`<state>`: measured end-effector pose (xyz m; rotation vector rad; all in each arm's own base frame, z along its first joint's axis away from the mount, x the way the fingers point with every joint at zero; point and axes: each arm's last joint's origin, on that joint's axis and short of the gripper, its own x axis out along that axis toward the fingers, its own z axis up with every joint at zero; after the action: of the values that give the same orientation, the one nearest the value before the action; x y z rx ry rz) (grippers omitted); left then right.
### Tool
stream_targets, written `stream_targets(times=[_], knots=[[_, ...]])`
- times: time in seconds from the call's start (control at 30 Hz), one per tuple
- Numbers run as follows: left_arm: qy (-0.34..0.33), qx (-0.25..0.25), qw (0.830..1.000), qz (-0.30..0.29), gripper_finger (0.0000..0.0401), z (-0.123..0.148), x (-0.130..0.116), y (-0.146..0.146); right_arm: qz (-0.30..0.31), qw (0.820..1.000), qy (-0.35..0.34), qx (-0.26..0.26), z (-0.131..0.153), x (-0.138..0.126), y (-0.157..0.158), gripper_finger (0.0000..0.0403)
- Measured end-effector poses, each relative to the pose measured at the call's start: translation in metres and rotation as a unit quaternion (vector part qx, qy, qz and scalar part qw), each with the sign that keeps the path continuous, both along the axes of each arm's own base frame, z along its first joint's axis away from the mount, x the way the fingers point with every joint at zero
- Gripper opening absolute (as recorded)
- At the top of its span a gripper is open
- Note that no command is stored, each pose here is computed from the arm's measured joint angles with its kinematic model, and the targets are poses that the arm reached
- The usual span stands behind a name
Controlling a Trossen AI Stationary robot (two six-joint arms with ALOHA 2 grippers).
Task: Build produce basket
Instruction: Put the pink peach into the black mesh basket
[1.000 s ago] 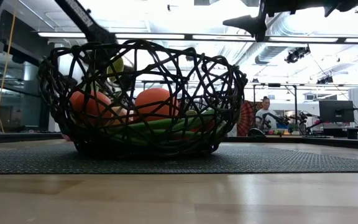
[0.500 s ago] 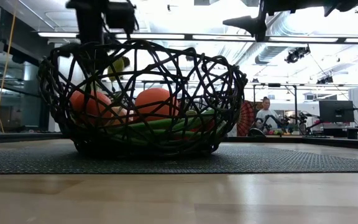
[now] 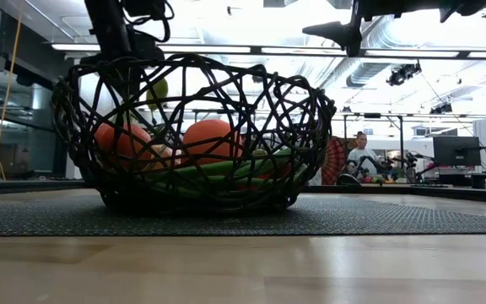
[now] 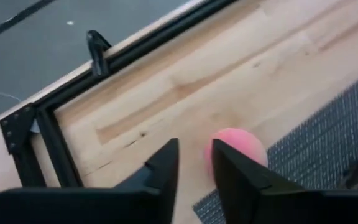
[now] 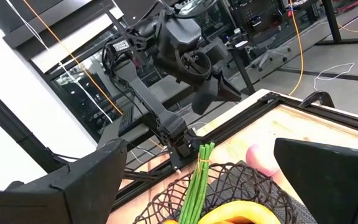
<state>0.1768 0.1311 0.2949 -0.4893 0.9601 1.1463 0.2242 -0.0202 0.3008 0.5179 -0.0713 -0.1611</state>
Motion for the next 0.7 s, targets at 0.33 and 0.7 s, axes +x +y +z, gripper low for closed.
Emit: stream_targets(times=[0.33, 0.7], knots=[[0.017, -0.098, 0.994, -0.052, 0.0253, -0.023, 0.005, 0.024, 0.000, 1.000, 0.000, 0.002, 0.000, 0.000, 0.000, 0.0389], [0.019, -0.164, 0.984, -0.062, 0.0318, -0.043, 0.015, 0.034, 0.000, 1.000, 0.000, 0.002, 0.000, 0.000, 0.000, 0.0389]])
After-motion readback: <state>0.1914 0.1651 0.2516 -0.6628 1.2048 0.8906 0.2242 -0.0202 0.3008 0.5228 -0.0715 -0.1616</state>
